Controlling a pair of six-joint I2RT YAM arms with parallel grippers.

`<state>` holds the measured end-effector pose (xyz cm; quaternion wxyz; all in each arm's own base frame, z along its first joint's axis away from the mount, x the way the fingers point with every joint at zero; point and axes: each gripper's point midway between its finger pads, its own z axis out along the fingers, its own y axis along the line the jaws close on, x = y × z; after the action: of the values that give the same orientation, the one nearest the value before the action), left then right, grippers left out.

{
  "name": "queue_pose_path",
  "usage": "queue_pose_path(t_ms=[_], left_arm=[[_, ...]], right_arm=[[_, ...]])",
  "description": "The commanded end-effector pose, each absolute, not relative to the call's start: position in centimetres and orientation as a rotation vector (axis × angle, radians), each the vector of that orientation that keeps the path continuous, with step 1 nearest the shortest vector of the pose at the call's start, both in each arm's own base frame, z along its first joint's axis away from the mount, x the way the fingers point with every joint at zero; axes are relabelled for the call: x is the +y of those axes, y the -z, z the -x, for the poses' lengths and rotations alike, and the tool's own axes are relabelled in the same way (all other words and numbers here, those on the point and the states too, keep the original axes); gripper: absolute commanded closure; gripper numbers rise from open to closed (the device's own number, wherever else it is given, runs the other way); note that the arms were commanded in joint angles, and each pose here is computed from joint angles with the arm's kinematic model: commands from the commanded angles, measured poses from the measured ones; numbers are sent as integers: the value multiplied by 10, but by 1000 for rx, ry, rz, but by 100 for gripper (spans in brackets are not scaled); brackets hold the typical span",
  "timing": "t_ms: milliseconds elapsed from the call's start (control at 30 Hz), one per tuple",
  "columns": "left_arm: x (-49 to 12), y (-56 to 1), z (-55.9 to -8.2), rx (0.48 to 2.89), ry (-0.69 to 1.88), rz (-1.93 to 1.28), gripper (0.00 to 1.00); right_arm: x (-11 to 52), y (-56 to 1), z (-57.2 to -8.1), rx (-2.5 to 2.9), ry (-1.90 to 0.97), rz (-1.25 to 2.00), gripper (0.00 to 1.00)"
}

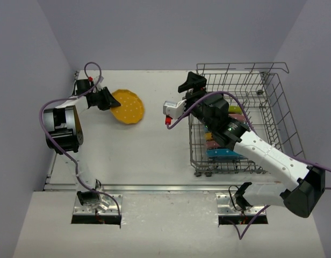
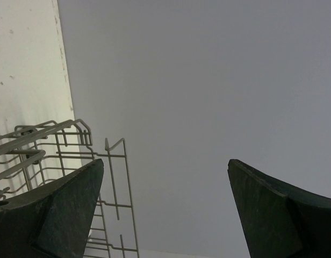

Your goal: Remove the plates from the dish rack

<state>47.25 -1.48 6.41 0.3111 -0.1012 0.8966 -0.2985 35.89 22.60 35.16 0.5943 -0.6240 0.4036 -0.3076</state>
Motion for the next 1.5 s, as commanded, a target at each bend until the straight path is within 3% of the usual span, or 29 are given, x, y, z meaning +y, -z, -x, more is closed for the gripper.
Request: queue_pose_path(t_ms=[0,300,467,833,1033,1100,1167,1333,1467], left_arm=[[8,6,-421,2630,460,217,75],[-2,26,-390,2725,533,249,70],[-10,31,-392,2731,665,262,61],[11,30,-408,2731,496,290,43],[52,-12,-418,2655,162,264,39],[68,-28,-420,2622,42,252,27],[79,-51,-422,2575,-46,230,25],[84,-91,-426,2502,-85,180,25],[42,-149,-422,2356,104,0,25]], right_arm=[[214,-383,-354,942,714,1341,1],[210,-386,-350,964,695,1327,1],[208,-384,-347,974,687,1333,1],[207,-386,-348,979,691,1337,1],[200,-380,-351,1016,714,1372,1],[194,-378,-354,1046,711,1385,1],[185,-367,-358,1117,685,1431,1],[163,-351,-365,1266,613,1503,1],[127,-331,-380,1470,457,1570,4]])
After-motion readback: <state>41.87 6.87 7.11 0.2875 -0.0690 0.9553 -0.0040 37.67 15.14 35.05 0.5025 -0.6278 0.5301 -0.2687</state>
